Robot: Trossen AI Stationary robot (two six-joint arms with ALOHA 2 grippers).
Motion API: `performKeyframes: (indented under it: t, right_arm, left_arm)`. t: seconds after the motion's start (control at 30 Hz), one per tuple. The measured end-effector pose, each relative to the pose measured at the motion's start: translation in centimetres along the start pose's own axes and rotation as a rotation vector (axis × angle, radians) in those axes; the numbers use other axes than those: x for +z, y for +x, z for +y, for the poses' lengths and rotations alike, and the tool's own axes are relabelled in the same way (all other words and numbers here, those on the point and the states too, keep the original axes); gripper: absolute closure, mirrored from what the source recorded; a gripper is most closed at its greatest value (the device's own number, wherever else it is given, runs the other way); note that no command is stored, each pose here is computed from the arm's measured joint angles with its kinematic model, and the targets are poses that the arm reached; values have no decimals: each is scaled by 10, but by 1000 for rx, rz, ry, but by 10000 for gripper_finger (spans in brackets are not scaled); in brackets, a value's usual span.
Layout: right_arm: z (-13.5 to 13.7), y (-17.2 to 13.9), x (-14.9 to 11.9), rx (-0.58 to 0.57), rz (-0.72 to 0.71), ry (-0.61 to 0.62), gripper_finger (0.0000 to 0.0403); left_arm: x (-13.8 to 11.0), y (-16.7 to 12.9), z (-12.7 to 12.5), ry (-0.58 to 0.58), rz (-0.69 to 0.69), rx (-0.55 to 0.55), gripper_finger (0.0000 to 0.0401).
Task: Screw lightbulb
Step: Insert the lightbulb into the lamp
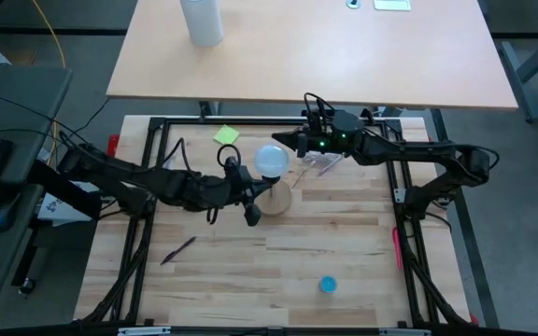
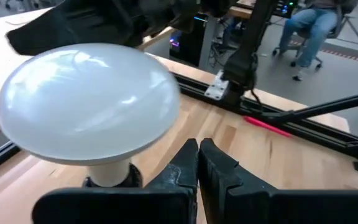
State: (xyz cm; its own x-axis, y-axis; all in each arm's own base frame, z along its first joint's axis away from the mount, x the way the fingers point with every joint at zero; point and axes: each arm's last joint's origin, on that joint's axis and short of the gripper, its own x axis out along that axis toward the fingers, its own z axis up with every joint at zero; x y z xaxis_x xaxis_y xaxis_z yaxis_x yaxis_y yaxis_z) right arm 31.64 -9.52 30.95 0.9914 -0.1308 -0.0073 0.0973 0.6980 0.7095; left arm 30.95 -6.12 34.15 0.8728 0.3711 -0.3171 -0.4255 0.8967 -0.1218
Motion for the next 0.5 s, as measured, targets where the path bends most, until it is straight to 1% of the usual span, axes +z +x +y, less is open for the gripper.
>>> performKeyframes:
  t: [0.1,0.33,0.5]
  right_arm:
    - [1,0,1,17,0,6,403]
    - [3,0,1,46,13,12,403]
    - [5,0,-2,60,26,19,403]
  left_arm:
    - [1,4,6,-2,2,14,401]
    - [9,17,23,-11,19,-48,401]
    - [9,19,27,2,36,-47,401]
